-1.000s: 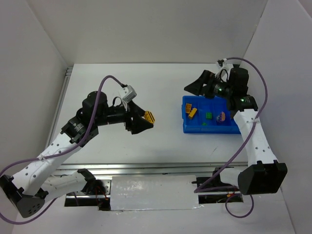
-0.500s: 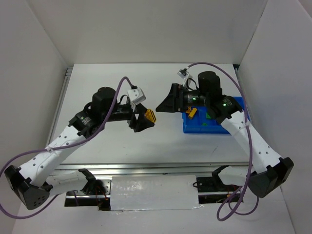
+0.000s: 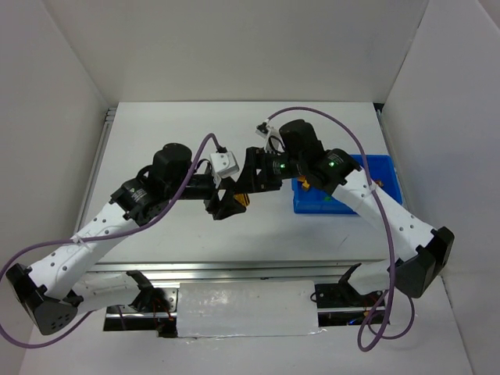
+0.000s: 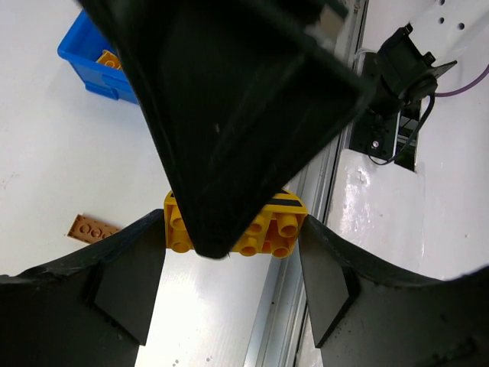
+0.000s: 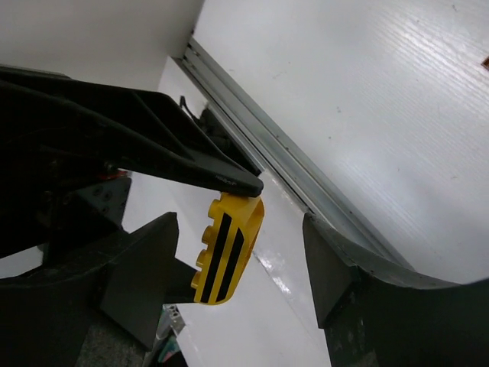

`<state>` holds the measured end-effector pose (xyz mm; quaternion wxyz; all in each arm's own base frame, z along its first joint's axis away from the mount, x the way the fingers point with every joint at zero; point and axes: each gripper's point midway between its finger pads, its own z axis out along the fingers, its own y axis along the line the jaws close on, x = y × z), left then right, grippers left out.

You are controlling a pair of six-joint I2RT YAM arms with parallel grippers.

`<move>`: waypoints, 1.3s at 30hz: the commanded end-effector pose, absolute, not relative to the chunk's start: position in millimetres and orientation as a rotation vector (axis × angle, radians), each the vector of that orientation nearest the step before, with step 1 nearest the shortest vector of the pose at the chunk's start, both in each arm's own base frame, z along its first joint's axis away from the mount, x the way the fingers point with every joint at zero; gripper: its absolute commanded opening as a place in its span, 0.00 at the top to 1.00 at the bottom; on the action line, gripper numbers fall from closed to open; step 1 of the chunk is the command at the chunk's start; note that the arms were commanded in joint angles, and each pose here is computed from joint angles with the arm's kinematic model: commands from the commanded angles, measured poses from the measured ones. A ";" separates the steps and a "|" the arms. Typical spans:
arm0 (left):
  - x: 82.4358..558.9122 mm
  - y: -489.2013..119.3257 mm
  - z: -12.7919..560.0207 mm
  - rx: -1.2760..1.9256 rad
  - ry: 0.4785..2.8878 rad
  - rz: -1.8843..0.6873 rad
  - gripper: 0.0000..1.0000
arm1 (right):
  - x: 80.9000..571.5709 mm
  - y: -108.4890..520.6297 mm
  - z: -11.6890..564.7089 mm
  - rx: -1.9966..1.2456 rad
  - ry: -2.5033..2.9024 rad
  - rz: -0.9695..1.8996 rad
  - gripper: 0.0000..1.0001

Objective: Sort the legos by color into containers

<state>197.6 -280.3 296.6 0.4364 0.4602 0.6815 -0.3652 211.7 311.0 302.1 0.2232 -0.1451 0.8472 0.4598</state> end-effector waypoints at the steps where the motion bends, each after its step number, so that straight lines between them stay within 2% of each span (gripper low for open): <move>1: 199.4 -281.3 318.3 1.153 1.616 -0.876 1.00 | 205.5 315.7 307.1 -0.448 2.343 1.197 0.28; 4: 201.0 -280.3 320.1 1.142 1.617 -0.861 1.00 | 203.8 320.3 300.3 -0.467 2.368 1.156 0.38; 5: 201.7 -280.1 321.0 1.137 1.615 -0.857 1.00 | 204.0 321.2 299.1 -0.469 2.370 1.156 0.47; 7: 200.9 -278.4 322.5 1.133 1.611 -0.852 1.00 | 202.0 323.5 295.9 -0.481 2.384 1.162 0.59; 8: 200.6 -277.5 321.8 1.131 1.612 -0.850 0.99 | 201.1 323.8 296.3 -0.484 2.384 1.164 0.73; 9: 201.3 -276.2 323.9 1.123 1.605 -0.840 0.99 | 200.9 325.3 297.2 -0.485 2.380 1.169 0.78; 11: 202.4 -275.2 324.0 1.112 1.607 -0.833 0.95 | 199.5 327.8 298.4 -0.495 2.377 1.176 0.99; 12: 203.4 -274.5 324.2 1.105 1.610 -0.825 0.91 | 200.0 328.5 299.8 -0.498 2.373 1.178 1.00; 15: 208.4 -271.4 328.2 1.060 1.614 -0.802 0.61 | 200.7 330.1 301.7 -0.503 2.364 1.186 1.00; 16: 210.4 -270.4 327.1 1.035 1.629 -0.799 0.40 | 200.4 331.7 305.8 -0.510 2.342 1.205 1.00; 17: 211.6 -267.9 329.4 1.014 1.628 -0.790 0.25 | 200.7 332.3 306.9 -0.514 2.331 1.209 1.00; 18: 212.7 -266.5 331.3 0.999 1.628 -0.783 0.05 | 202.8 332.2 306.9 -0.510 2.325 1.204 1.00; 19: 213.2 -265.3 334.8 0.984 1.624 -0.780 0.00 | 211.9 328.8 306.2 -0.497 2.312 1.166 1.00; 23: 219.9 -256.5 344.7 0.885 1.633 -0.750 0.00 | 237.7 310.4 294.3 -0.456 2.334 1.101 1.00; 28: 250.1 -230.0 347.3 0.636 1.704 -0.597 0.00 | 295.3 235.0 275.2 -0.249 2.338 0.991 1.00; 31: 276.7 -204.3 337.7 0.440 1.781 -0.449 0.00 | 326.1 185.0 257.9 -0.138 2.341 0.765 1.00; 35: 308.7 -169.1 313.3 0.188 1.909 -0.301 0.00 | 372.0 97.3 217.4 0.121 2.364 0.147 1.00; 39: 325.5 -150.4 294.2 0.066 1.992 -0.231 0.00 | 397.0 63.1 189.6 0.176 2.403 -0.081 1.00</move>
